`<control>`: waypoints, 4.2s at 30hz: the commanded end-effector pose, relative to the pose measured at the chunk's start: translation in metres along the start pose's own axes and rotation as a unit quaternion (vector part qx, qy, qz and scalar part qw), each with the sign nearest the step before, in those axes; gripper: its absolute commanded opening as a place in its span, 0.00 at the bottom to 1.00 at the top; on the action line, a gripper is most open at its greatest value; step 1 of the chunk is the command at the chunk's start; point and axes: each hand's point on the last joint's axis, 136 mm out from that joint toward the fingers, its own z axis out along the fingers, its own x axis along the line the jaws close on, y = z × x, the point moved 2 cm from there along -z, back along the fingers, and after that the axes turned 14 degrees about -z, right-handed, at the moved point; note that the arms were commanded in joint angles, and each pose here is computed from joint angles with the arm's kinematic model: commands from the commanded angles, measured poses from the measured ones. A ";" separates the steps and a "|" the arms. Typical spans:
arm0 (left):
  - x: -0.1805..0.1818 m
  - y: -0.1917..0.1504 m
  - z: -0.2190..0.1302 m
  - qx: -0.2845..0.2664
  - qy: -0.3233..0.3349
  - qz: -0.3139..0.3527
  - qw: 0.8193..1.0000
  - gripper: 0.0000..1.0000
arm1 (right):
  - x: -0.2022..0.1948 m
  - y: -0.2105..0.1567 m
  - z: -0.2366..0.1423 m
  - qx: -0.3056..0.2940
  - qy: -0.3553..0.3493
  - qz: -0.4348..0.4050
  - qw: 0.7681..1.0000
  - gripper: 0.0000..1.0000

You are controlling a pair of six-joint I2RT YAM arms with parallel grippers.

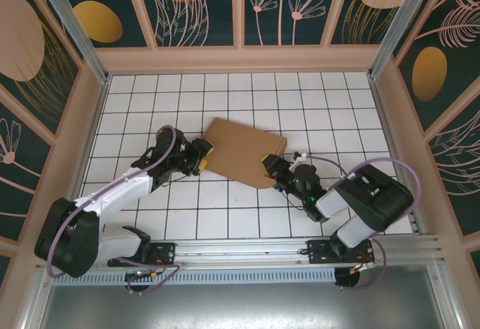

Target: Fold the paper box

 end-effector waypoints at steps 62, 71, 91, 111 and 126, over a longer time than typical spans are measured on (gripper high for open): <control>-0.135 -0.011 -0.069 -0.069 -0.366 0.201 0.906 0.84 | 0.159 0.099 -0.017 -0.101 0.226 0.032 0.968 0.43; -0.145 -0.011 -0.067 -0.057 -0.396 0.171 0.900 0.56 | 0.169 0.085 -0.012 -0.085 0.246 0.050 0.964 0.42; -0.124 -0.005 -0.039 -0.052 -0.305 0.179 0.934 0.74 | 0.180 0.083 -0.014 -0.078 0.255 0.044 0.963 0.43; -0.144 -0.007 -0.045 -0.056 -0.337 0.182 0.922 0.51 | 0.185 0.069 -0.010 -0.056 0.270 0.052 0.960 0.51; -0.139 -0.013 -0.054 -0.048 -0.336 0.192 0.921 0.48 | 0.159 0.097 -0.016 -0.073 0.211 -0.033 0.974 0.74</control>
